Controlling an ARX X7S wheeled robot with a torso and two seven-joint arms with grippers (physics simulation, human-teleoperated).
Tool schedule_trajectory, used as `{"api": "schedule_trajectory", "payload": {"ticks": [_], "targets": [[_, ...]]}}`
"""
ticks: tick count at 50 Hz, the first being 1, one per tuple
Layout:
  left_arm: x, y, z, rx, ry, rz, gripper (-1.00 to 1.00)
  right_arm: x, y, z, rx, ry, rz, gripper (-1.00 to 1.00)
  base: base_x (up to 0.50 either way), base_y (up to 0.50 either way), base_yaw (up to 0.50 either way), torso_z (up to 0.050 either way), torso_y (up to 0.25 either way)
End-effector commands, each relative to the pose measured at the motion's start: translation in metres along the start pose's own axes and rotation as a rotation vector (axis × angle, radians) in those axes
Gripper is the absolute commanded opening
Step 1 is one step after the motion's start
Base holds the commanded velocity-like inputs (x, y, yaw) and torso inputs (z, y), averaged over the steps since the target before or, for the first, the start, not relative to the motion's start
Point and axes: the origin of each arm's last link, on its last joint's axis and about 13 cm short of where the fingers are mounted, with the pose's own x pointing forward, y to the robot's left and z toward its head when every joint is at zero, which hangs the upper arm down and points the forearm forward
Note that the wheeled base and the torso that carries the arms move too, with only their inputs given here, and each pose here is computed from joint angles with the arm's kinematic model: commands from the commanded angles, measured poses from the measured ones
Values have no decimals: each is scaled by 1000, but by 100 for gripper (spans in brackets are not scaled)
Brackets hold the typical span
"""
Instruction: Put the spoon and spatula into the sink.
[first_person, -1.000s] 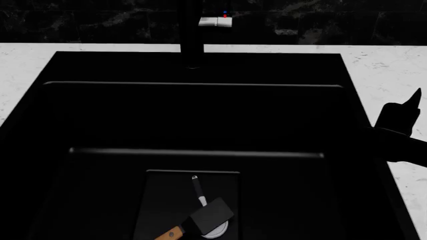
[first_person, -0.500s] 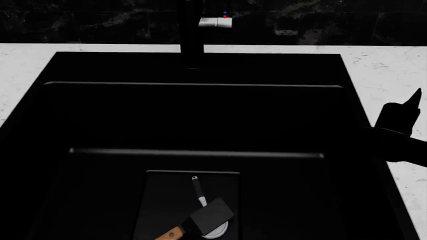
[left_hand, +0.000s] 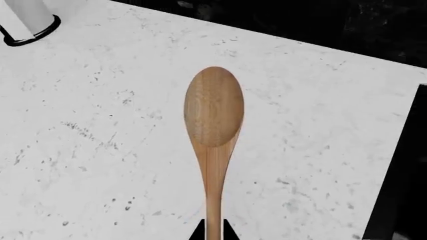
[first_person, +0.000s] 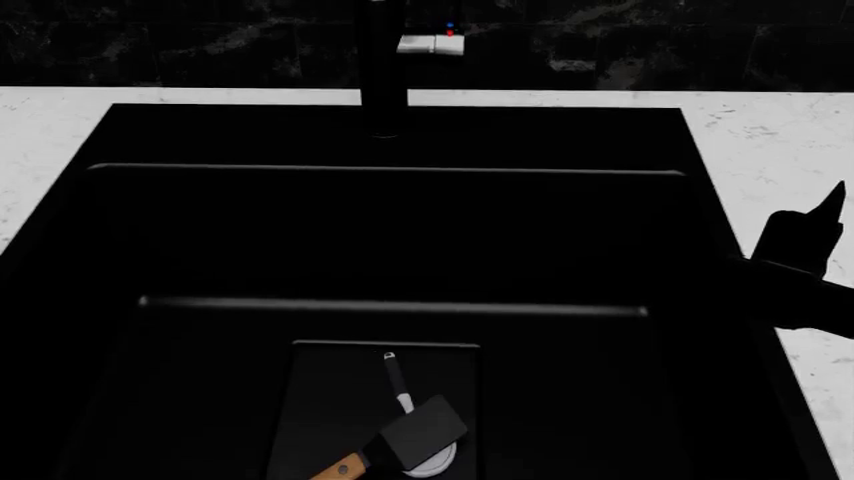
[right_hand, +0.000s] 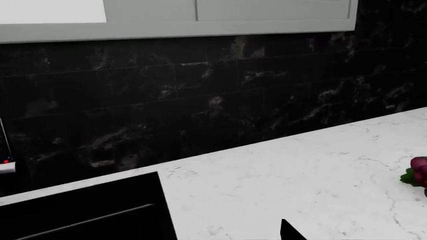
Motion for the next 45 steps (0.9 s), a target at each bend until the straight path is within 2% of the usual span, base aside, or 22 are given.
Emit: {"api": "schedule_trajectory", "payload": {"ticks": [1,7,10,11,17,19,22,28,33,36,39,41,43,44,45], "targets": [[-41,-30,29,104,-152,-186,-100,1,1,1,-3,-6,5,100,0,0,0,0,0],[-52,-63,23,255,-171,-359,-100,1,0,1,-3,-6,3,100,0,0,0,0,0],[-58,-79,19,379,-214,-446,-100,1,0,1,-2,-7,3,100,0,0,0,0,0],[-59,-81,18,386,-215,-462,-100,1,0,0,-2,-7,3,100,0,0,0,0,0],[-68,-102,10,575,-268,-612,-100,2,1,0,1,-7,10,100,0,0,0,0,0],[-72,-111,7,680,-316,-664,-100,2,2,0,2,-7,11,100,0,0,0,0,0],[-75,-119,6,745,-349,-695,-100,1,2,1,2,-9,9,100,0,0,0,0,0],[-75,-129,-3,811,-315,-747,-100,2,2,1,0,-8,10,100,0,0,0,0,0],[-72,-136,-12,797,-208,-786,-100,3,3,1,2,-6,14,100,0,0,0,0,0],[-73,-141,-14,762,-115,-820,-100,2,2,1,2,-7,13,100,0,0,0,0,0],[-73,-145,-16,766,-61,-852,-100,1,2,0,2,-4,11,100,0,0,0,0,0],[-72,-147,-19,774,-42,-852,-100,1,2,0,4,-4,11,100,0,0,0,0,0],[-72,-146,-24,729,44,-801,-100,1,2,0,5,-3,10,100,0,0,0,0,0],[-72,-147,-26,746,76,-839,-100,1,1,-1,6,-3,9,100,0,0,0,0,0],[-71,-147,-28,762,77,-828,-100,1,1,-1,5,-3,8,100,0,0,0,0,0]]}}
